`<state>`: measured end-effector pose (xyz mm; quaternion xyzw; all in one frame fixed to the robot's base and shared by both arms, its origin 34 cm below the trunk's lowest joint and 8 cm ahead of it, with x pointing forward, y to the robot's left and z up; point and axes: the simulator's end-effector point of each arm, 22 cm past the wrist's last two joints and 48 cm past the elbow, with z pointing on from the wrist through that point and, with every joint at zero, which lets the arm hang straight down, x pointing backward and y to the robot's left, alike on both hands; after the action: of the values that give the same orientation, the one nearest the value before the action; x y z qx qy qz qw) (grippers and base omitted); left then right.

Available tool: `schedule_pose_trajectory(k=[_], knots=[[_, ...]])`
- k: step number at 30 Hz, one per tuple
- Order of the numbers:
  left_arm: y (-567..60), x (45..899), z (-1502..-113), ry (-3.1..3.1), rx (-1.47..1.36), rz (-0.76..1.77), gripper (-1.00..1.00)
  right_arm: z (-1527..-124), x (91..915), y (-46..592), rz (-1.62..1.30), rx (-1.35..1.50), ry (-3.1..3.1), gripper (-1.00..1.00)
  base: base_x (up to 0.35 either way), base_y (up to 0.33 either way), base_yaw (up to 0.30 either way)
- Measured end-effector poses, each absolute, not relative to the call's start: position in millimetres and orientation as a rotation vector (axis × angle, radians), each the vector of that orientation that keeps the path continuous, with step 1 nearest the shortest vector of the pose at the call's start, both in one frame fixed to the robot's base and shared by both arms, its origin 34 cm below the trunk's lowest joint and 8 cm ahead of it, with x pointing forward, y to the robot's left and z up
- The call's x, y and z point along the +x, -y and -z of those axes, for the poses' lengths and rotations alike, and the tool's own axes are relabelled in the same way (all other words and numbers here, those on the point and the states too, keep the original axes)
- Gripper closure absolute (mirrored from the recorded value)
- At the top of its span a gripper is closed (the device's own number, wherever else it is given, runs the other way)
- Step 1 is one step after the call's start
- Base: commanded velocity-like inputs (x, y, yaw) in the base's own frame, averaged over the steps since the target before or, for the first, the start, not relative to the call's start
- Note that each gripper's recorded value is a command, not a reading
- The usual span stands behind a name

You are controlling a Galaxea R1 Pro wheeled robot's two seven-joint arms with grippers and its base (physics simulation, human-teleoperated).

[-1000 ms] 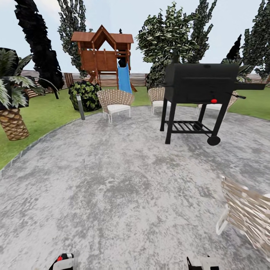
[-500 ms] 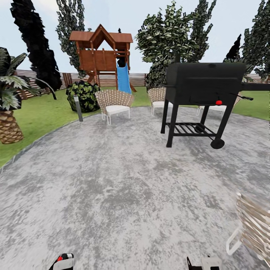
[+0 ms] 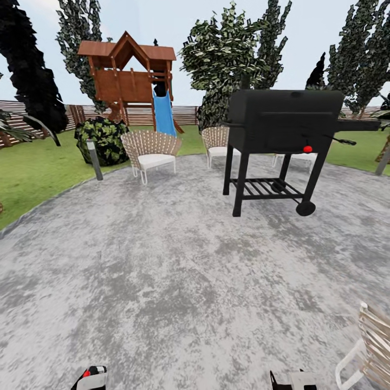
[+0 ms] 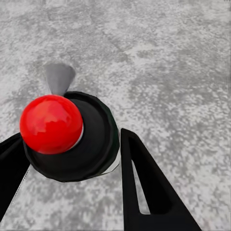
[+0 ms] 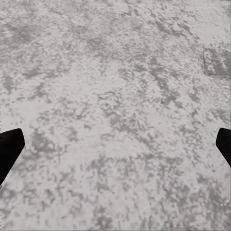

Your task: Pick up the pesticide atomizer in the garden and spray insectifuge to fully cover both potted plants in the garden.

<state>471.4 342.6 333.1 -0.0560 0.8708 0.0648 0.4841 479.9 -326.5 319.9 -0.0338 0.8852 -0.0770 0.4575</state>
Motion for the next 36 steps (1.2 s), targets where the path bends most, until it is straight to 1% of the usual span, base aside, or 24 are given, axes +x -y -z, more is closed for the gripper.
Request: schedule_pose_trajectory(k=[9,36], knots=[[-342.5,471.4,-333.0,-2.121,-0.135,-0.157,1.0,-319.9,479.9,326.6,0.19,-0.083,-2.181,-1.0,0.337,0.107,-0.028],[-342.4,471.5,-333.0,-2.121,-0.135,-0.157,1.0,-319.9,479.9,326.7,0.19,-0.083,-2.181,-1.0,0.338,0.002,-0.261]])
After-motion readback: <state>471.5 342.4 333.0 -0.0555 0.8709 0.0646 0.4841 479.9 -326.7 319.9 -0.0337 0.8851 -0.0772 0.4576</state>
